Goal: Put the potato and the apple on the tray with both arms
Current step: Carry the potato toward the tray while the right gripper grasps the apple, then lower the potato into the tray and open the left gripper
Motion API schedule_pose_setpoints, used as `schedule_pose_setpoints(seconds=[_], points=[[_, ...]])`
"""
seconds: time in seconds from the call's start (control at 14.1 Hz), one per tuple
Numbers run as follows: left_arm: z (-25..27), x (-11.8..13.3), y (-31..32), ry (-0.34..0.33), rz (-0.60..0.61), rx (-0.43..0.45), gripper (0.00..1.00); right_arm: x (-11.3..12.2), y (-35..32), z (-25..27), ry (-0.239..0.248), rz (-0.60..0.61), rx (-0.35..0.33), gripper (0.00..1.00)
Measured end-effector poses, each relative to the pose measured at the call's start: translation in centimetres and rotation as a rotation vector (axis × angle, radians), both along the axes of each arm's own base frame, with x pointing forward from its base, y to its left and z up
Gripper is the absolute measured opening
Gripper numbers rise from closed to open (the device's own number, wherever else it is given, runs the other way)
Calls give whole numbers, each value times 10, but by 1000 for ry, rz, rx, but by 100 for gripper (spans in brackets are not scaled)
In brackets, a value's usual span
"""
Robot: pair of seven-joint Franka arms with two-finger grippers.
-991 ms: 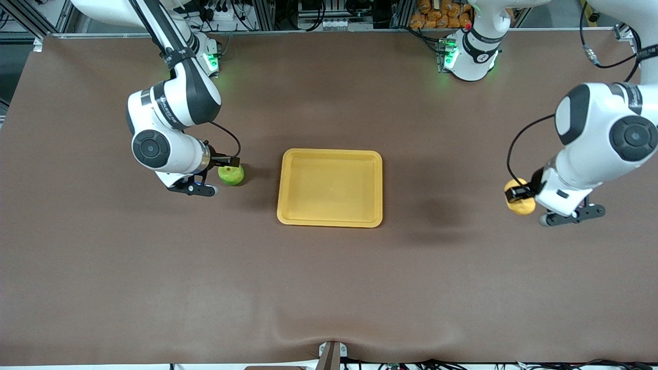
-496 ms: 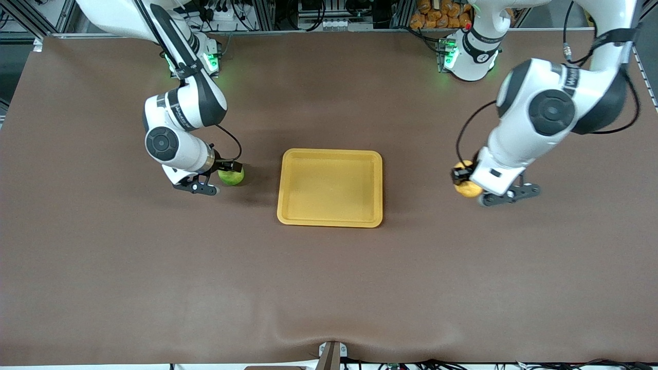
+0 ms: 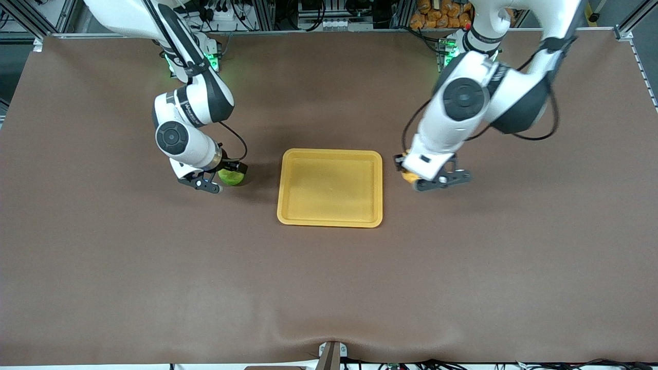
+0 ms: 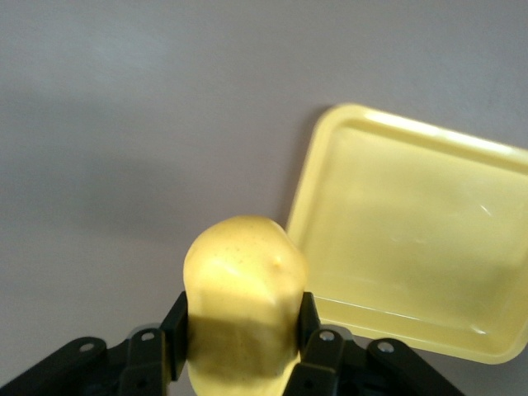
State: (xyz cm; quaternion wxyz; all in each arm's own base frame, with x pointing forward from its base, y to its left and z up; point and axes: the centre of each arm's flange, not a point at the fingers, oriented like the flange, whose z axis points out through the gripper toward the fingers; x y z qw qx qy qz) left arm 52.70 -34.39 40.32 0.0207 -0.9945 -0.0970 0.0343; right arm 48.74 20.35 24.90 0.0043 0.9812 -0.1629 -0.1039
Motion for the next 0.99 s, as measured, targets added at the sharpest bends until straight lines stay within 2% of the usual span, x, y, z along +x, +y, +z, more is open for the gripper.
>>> schedule_pose_setpoints(seconds=[0.14,0.35,0.78,0.99], points=[[-29,-10,-41,-4,-3,46,53,1,1,-7,-15,-18,0,100],[-84,-16,-85,-17,-37,122,53,1,-2,-26,-5,-26,-8,100],[-132,-23,-116,-68,-133,201,53,0,-4,-31,5,-31,-13,100],[-152,-29,-125,-62,-163,220,53,-2,-5,-39,11,-32,-16,100]])
